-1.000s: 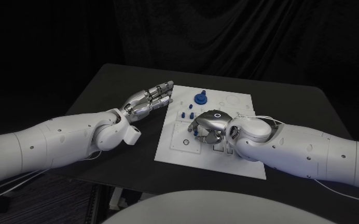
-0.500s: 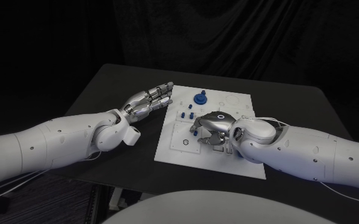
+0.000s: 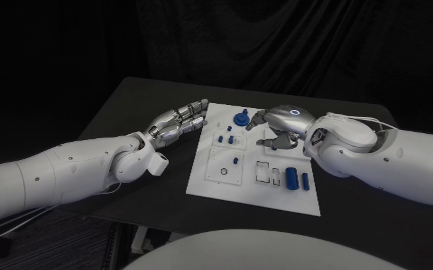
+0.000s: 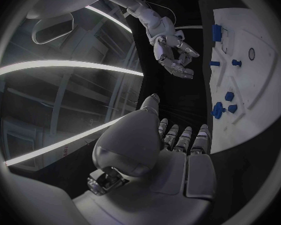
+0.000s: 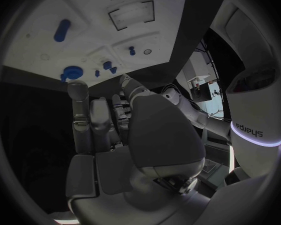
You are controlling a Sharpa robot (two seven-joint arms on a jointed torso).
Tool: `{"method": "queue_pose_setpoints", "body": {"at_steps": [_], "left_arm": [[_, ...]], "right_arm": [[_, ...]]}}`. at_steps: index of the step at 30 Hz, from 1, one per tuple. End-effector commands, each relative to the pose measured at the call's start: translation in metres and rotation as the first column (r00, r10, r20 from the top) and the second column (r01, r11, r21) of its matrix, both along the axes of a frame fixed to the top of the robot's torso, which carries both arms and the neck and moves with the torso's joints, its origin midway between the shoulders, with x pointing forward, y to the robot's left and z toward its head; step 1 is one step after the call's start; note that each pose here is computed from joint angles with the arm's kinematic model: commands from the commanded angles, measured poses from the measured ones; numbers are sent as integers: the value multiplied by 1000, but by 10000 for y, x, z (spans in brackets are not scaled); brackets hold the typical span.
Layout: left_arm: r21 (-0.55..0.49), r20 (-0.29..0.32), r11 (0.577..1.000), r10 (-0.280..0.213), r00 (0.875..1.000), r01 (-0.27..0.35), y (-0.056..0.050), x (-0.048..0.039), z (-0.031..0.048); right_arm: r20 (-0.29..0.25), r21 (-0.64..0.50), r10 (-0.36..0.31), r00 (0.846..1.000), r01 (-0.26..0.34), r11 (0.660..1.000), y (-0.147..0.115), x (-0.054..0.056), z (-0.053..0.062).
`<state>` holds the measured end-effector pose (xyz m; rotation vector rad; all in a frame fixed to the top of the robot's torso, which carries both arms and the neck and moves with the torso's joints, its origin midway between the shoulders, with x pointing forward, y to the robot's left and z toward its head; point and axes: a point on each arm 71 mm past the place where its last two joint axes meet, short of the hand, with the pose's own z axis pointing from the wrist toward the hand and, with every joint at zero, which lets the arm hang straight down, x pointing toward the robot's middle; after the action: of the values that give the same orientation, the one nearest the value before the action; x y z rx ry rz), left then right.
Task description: Assemble the parts on the task board
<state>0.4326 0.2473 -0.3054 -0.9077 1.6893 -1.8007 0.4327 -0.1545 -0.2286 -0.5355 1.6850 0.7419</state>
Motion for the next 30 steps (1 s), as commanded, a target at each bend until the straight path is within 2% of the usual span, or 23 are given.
{"method": "queue_pose_setpoints", "body": {"at_steps": [1,5,11,18,30], "left_arm": [[-16,4,1000,2,1000,-2,-7,-6,6],[-15,4,1000,4,1000,-4,-4,-5,1],[-17,-1,1000,4,1000,-4,0,-25,-23],[-19,-4,1000,7,1000,-7,10,-54,-55],[-22,-12,1000,5,1000,-5,6,-80,-86]], "right_arm": [[-10,-5,-84,996,83,996,-160,54,63],[-24,-53,-143,989,142,988,-372,117,48],[-59,-115,-211,976,204,972,-609,136,-117],[-50,-121,-207,977,199,972,-670,107,-287],[-76,-159,-210,975,196,968,-674,135,-520]]}}
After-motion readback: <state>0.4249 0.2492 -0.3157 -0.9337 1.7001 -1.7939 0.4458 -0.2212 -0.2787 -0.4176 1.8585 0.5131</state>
